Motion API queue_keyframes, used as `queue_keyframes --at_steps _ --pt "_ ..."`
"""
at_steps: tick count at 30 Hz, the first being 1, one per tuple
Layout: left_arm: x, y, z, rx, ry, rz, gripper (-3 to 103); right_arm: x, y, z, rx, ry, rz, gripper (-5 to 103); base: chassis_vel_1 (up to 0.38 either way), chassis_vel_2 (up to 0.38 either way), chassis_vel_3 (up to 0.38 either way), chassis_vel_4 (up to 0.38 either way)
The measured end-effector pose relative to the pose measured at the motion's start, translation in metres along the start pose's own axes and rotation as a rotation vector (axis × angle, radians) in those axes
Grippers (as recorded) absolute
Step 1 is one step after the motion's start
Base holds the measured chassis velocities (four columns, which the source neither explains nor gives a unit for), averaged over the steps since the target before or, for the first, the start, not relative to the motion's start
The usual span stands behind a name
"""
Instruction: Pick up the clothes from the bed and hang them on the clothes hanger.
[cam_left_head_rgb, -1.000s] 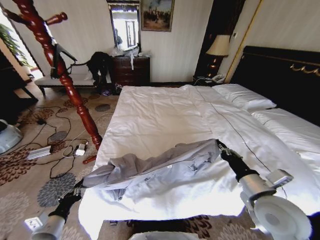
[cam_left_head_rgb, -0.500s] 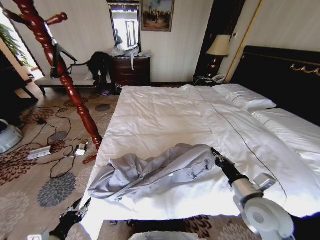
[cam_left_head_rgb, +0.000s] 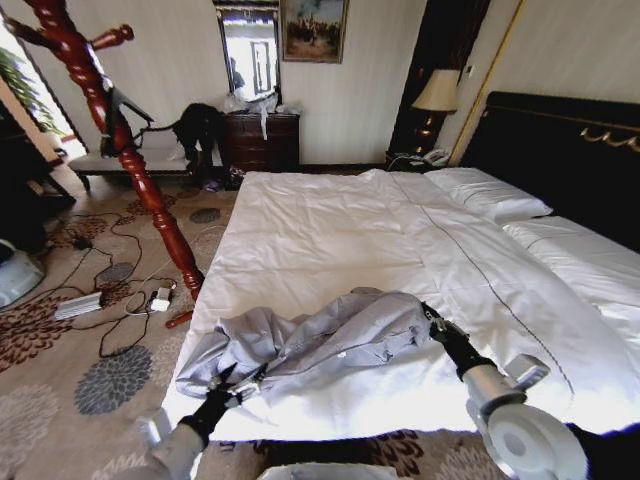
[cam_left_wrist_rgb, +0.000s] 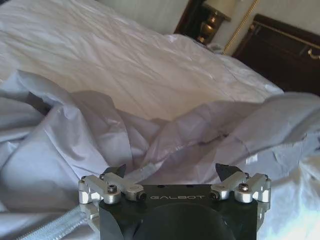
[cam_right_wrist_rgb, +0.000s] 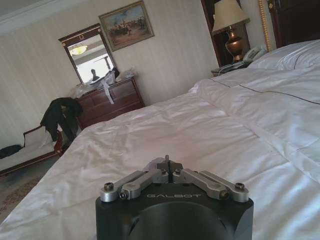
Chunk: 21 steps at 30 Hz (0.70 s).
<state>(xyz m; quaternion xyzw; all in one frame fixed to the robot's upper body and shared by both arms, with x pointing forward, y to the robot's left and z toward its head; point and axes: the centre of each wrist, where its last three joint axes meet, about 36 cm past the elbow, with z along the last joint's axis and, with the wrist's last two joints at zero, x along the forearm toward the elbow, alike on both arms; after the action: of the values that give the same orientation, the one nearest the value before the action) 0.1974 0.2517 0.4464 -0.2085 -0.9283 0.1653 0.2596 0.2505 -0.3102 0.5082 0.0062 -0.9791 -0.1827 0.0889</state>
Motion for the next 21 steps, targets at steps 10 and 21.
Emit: queue_keyframes --at_steps 10,21 --pt "-0.032 0.03 -0.008 -0.173 -0.006 0.012 100 0.004 -0.001 0.006 0.003 0.007 0.029 0 0.0 0.0 0.0 0.0" --pt "-0.067 0.052 -0.003 -0.207 -0.003 0.007 97 0.004 -0.002 0.011 -0.005 0.015 0.038 0 0.0 0.0 0.0 0.0"
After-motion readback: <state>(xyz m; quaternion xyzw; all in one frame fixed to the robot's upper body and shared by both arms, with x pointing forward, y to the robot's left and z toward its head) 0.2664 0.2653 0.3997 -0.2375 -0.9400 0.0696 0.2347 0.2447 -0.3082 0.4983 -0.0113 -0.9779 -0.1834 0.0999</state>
